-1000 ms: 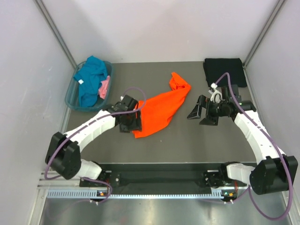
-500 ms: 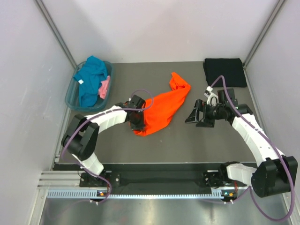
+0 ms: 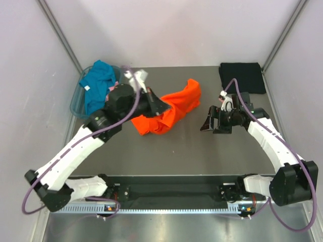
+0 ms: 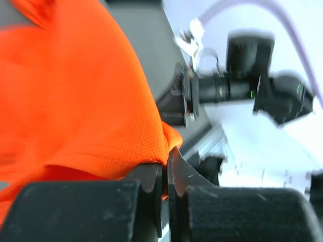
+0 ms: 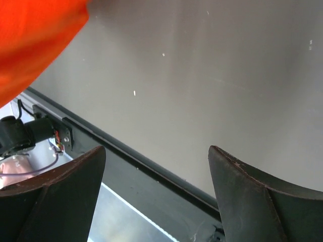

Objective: Fold and stack the t-shirts
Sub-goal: Flatten the tshirt out

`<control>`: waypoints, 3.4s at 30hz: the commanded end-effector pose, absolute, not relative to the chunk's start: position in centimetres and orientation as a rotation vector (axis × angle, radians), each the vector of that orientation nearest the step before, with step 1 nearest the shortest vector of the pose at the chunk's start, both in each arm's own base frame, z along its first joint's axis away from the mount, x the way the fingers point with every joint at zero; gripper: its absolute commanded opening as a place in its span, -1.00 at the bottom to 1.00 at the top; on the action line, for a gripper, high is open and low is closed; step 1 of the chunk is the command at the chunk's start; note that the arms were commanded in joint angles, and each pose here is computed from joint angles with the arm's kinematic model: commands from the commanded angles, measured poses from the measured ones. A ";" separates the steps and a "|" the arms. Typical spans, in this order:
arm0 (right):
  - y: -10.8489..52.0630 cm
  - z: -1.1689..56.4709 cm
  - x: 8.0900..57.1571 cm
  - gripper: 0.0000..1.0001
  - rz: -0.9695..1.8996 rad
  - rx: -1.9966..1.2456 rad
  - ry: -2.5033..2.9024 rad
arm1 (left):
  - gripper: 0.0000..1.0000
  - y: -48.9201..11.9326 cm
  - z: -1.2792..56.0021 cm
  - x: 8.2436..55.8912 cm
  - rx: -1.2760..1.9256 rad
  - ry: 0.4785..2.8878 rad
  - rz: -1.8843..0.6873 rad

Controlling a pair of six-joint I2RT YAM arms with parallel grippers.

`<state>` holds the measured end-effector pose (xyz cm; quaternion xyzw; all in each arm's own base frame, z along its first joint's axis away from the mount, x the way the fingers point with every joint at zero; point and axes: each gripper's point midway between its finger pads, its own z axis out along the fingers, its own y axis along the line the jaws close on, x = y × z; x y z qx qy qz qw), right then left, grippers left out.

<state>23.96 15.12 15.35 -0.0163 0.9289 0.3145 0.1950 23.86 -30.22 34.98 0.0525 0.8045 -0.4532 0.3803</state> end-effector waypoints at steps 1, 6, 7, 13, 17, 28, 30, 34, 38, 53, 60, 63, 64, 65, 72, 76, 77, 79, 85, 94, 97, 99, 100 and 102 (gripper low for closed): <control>15.6 17.5 25.3 0.65 0.850 -0.134 2.527 | -1.00 -25.1 32.1 26.8 -0.195 2.133 -0.918; 16.5 16.7 25.0 0.64 0.854 -0.160 2.556 | -1.00 -18.3 23.7 30.5 -0.512 2.370 -0.753; 16.7 16.3 25.0 0.64 0.843 -0.164 2.564 | -1.00 -16.7 22.0 31.8 -0.574 2.386 -0.724; 19.9 14.0 24.8 0.61 0.871 -0.224 2.597 | -1.00 -13.3 20.6 36.9 -0.499 2.386 -0.552; 22.8 12.8 26.0 0.57 0.931 -0.228 2.609 | -1.00 -13.1 20.0 37.8 -0.446 2.468 -0.494; 31.0 8.0 29.6 0.42 1.124 -0.200 2.676 | -1.00 -12.1 23.8 37.0 -0.364 2.344 -0.478; 32.8 7.4 29.9 0.26 1.173 -0.170 2.666 | -1.00 -12.7 24.0 36.6 -0.361 2.340 -0.531; 34.1 5.8 31.7 -0.15 1.108 -0.123 2.667 | -1.00 -13.7 25.5 36.0 -0.344 2.304 -0.621; 33.2 6.1 34.0 -1.00 0.958 -0.203 2.638 | -1.00 -13.7 26.7 35.6 -0.316 2.276 -0.632; 17.3 25.7 21.3 -1.00 0.465 -0.319 2.578 | -1.00 -11.9 29.5 29.8 -0.273 2.210 -0.606; 20.7 19.1 30.4 -0.45 0.455 -0.367 2.650 | -0.92 -13.0 21.9 32.9 -0.346 2.422 -0.574; 20.4 17.3 32.0 -0.16 0.397 -0.416 2.696 | -0.22 -12.0 19.1 33.5 -0.384 2.542 -0.447; 19.3 17.0 31.9 -0.13 0.328 -0.421 2.717 | -0.11 -11.6 18.9 33.5 -0.391 2.565 -0.410; 18.7 16.6 31.6 -0.10 0.294 -0.421 2.735 | 0.04 -11.3 18.6 33.1 -0.391 2.590 -0.378; 16.2 14.7 23.4 0.15 0.397 -0.364 2.774 | 0.20 -9.5 17.0 28.7 -0.391 2.604 -0.311; 15.5 11.3 18.5 0.17 0.508 -0.264 2.836 | 0.11 -9.6 13.7 25.5 -0.435 2.673 -0.349; 14.7 9.8 16.9 0.18 0.495 -0.245 2.868 | 0.07 -9.6 12.5 24.9 -0.448 2.688 -0.355; 14.6 8.8 15.8 0.18 0.527 -0.218 2.888 | -0.04 -10.0 11.9 24.9 -0.455 2.681 -0.388; 15.3 8.9 15.6 0.18 0.596 -0.181 2.869 | -0.24 -10.2 10.3 27.8 -0.436 2.624 -0.380; 15.0 8.8 15.2 0.18 0.586 -0.141 2.868 | -0.18 -8.7 6.8 29.3 -0.425 2.723 -0.224; 15.0 8.5 14.8 0.19 0.595 -0.123 2.872 | -0.19 -8.3 6.5 29.8 -0.410 2.722 -0.209; 15.1 8.5 14.8 0.18 0.611 -0.116 2.866 | -0.24 -8.2 6.1 30.2 -0.408 2.727 -0.203; 15.1 8.5 14.8 0.19 0.614 -0.112 2.867 | -0.27 -8.2 6.0 30.4 -0.398 2.730 -0.201; 15.2 8.3 14.7 0.19 0.616 -0.105 2.873 | -0.38 -8.2 5.5 30.9 -0.398 2.740 -0.194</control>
